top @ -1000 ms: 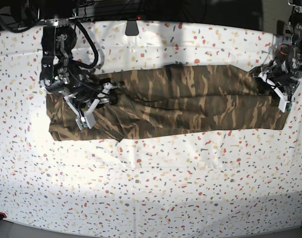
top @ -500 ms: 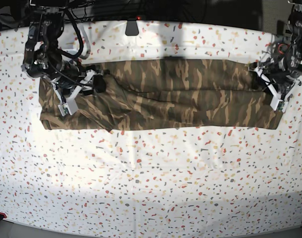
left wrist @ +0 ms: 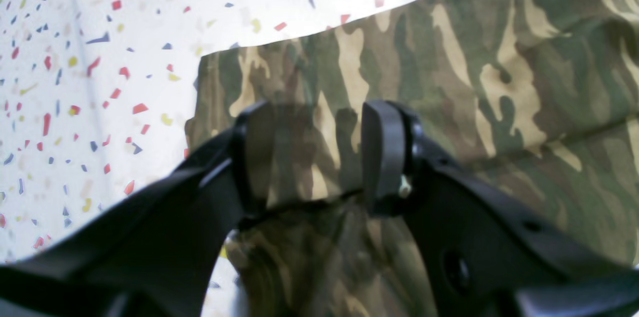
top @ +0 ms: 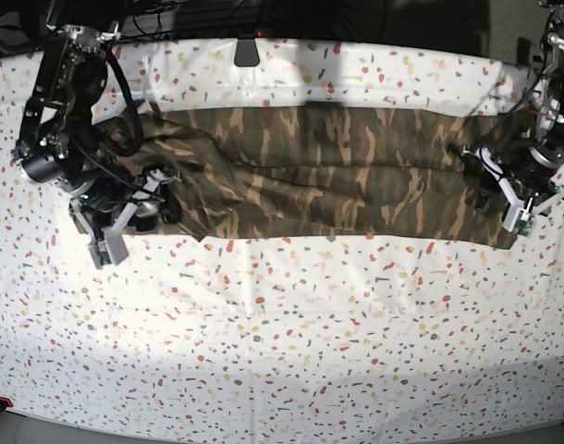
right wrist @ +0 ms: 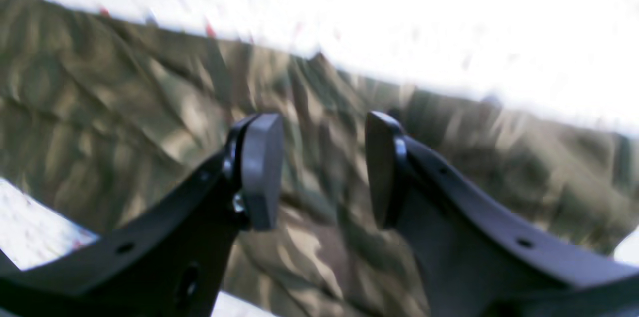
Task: Fold the T-shirt properly
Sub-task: 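Slide the left gripper along the strip end and regrip it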
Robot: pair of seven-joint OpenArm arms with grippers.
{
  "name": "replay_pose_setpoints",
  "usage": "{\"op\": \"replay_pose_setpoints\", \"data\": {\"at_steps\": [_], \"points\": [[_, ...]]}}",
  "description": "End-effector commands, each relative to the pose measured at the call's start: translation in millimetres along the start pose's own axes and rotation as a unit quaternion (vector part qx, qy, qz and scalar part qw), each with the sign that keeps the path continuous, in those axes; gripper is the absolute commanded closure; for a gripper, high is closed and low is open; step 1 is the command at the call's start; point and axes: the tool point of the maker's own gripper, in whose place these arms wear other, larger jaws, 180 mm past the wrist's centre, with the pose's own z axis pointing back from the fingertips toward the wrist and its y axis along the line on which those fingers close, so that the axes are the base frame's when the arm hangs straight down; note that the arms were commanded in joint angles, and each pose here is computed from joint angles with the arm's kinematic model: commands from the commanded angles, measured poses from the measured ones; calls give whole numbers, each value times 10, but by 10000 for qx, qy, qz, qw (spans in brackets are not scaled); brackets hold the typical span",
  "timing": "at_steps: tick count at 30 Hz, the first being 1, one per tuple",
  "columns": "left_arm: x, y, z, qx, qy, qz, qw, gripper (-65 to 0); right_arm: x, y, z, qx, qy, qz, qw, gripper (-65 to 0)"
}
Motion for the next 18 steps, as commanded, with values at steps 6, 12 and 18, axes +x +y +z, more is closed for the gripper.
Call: {"op": "replay_pose_setpoints", "data": {"at_steps": [6,12,18], "points": [[279,510,72,1250,-477,-314,9905,-275,372,134,90,353,-571,71,9977,-276],[64,576,38,1282,262,-109,9913,-275,345,157,90,420,-500,51,9979,-276],[-480,899,-190,1274,881,628,9859,-276,342,204,94,553,-493,7,9973,-276]]}}
